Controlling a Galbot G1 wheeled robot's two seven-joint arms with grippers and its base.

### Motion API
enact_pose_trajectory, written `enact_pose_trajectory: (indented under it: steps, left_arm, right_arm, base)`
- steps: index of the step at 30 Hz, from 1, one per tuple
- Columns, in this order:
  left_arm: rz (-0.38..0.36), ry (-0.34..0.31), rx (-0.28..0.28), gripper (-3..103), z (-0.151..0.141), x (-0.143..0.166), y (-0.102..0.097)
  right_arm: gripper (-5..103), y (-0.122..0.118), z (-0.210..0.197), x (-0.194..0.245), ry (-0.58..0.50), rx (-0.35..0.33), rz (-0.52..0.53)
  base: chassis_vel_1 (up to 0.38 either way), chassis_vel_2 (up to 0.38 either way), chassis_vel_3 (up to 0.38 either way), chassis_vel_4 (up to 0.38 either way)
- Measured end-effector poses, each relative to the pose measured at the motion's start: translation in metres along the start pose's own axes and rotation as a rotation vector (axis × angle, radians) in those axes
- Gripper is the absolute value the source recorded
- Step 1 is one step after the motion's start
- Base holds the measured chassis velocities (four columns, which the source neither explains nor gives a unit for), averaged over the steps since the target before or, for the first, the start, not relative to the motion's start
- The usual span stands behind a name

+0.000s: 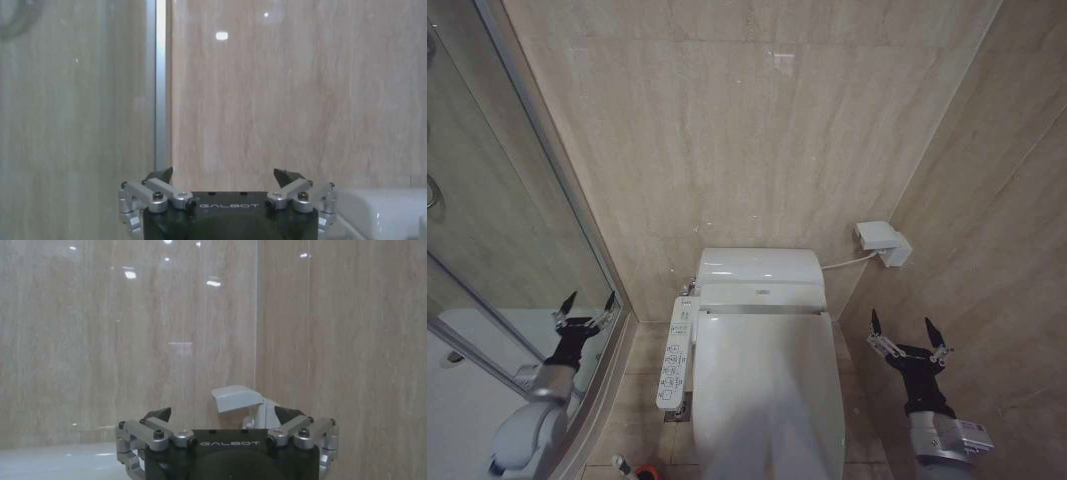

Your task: Open the toilet lid, clean the toilet bowl with a toilet brush, close the toilet lid, and flush.

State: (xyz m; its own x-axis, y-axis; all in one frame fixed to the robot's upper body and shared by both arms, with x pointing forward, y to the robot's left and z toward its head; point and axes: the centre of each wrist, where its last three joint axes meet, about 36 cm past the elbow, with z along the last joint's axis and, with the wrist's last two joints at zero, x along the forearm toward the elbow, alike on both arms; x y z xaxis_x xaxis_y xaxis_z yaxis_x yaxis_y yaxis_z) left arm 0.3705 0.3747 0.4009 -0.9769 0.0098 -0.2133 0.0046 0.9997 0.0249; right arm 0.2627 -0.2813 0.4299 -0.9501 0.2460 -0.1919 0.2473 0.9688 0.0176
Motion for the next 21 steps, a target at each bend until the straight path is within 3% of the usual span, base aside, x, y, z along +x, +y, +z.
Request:
enact_pose_trajectory:
  steps: [1, 2, 12, 21]
  left_arm:
    - [0.0, -0.011, -0.002, 85, -0.007, 0.006, -0.002]
    - [0.002, -0.02, -0.002, 100, -0.016, 0.012, -0.005]
    - [-0.018, 0.002, 0.014, 100, -0.046, 0.066, -0.034]
    - [-0.04, 0.021, 0.047, 100, -0.049, 0.085, -0.049]
  right_arm:
    - [100, 0.0, 0.0, 0.0, 0.0, 0.0, 0.0]
    - [100, 0.0, 0.0, 0.0, 0.0, 0.0, 0.0]
    - [100, 0.0, 0.0, 0.0, 0.0, 0.0, 0.0]
    - [100, 0.0, 0.0, 0.0, 0.0, 0.0, 0.0]
  base:
    - [0.0, 0.0, 0.0, 0.0]
    - [0.0, 0.0, 0.0, 0.0]
    - [0.0, 0.0, 0.0, 0.0]
    - [0.0, 0.0, 0.0, 0.0]
